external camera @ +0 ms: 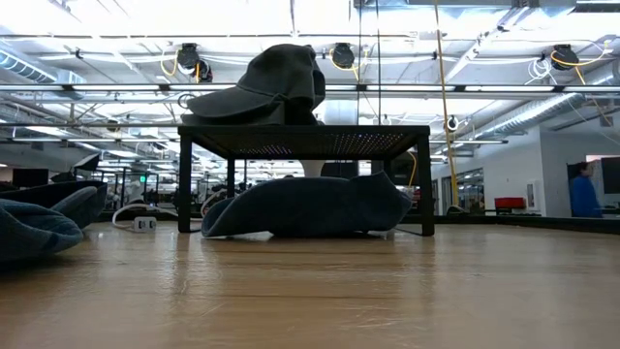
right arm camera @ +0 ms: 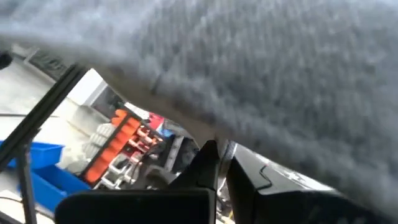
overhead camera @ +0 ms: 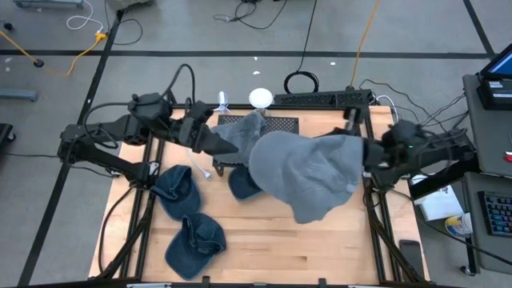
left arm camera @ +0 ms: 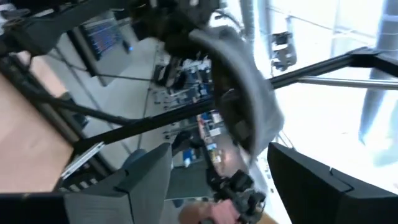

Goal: Pick & Place hat
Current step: Stack the gray cap on the gray caps on the shelf

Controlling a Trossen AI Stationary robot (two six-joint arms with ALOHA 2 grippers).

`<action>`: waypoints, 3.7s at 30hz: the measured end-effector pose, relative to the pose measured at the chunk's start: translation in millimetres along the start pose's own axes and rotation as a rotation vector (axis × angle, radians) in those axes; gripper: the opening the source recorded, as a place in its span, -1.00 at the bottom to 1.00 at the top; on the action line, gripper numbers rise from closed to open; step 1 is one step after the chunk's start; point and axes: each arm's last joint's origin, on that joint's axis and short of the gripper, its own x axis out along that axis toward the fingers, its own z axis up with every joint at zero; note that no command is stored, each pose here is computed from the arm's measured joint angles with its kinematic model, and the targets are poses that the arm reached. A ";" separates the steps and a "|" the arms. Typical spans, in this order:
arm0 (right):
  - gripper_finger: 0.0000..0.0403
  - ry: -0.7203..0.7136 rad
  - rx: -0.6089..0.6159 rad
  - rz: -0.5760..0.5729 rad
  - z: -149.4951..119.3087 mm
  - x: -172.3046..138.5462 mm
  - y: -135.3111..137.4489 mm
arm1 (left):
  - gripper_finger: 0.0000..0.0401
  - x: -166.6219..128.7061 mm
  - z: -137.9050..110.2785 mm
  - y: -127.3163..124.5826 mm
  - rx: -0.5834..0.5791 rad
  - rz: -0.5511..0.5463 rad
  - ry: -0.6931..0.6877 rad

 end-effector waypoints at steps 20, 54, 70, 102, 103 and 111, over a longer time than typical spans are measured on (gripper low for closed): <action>-0.97 0.053 -0.085 0.061 -47.0 74.3 0.2 | 0.22 -5.8 13.0 -13.7 -0.031 -0.172 0.028; 0.11 0.512 0.276 -0.368 -15.2 20.6 -22.8 | -0.96 -48.7 78.3 -8.7 0.230 -0.188 -0.151; 0.15 0.273 1.054 -0.442 -5.2 21.2 -24.1 | -0.96 -69.7 98.2 -15.8 0.705 -0.172 -0.347; -0.40 0.141 1.367 -0.403 -28.6 50.8 -13.6 | -0.96 -61.7 96.2 5.1 0.720 0.034 -0.320; -0.51 0.142 1.372 -0.394 -27.2 50.8 -11.8 | -0.96 -61.7 96.2 5.1 0.716 0.033 -0.320; -0.91 0.097 1.411 -0.323 -12.8 47.7 -8.6 | -0.89 -59.6 93.6 5.0 0.725 0.018 -0.283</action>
